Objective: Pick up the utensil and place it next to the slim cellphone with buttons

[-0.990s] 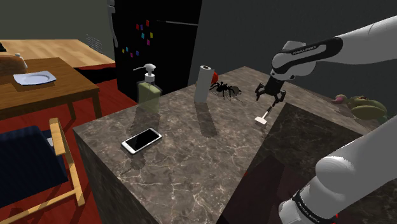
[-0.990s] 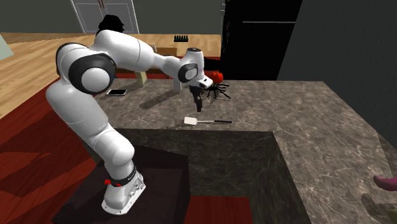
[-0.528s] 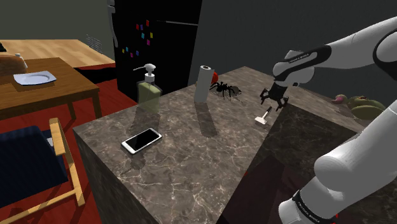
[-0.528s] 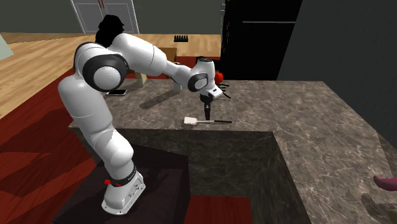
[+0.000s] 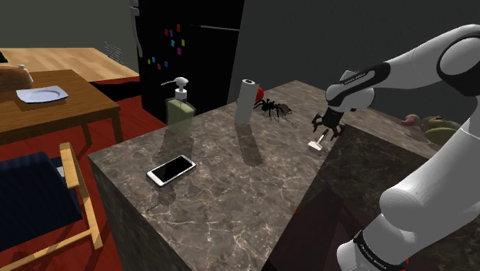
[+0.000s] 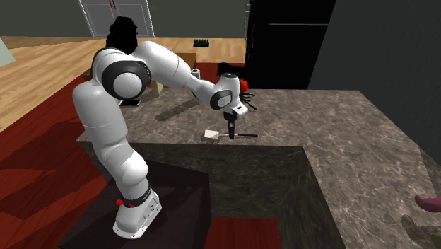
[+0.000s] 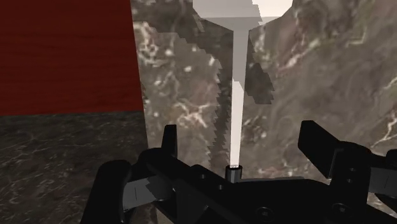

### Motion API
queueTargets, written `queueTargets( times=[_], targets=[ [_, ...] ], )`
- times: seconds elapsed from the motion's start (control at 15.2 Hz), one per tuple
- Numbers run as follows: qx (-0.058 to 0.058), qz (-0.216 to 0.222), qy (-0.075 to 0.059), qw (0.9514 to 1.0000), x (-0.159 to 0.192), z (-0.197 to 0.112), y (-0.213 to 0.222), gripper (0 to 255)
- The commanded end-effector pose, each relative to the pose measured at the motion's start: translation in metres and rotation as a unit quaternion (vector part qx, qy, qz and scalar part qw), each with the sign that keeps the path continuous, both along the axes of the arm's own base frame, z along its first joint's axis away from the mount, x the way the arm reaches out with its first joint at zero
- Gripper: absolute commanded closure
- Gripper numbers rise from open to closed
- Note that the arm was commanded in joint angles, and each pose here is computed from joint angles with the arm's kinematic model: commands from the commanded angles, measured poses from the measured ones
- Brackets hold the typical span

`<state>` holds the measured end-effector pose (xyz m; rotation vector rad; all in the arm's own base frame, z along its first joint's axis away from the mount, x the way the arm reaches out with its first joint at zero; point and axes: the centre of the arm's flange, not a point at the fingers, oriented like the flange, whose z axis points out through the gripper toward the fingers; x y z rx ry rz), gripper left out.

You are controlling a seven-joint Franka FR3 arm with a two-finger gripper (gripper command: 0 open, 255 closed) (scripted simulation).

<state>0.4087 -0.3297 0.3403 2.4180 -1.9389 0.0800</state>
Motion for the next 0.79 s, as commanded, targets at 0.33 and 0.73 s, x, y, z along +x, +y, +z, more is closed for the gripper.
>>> queueTargets(
  times=[0.33,0.73],
  targets=[
    [0.000,0.000,0.000,1.0000,0.0003,-0.0017,0.0001,0],
    [0.000,0.000,0.000,1.0000,0.0003,-0.0017,0.0001,255]
  ],
)
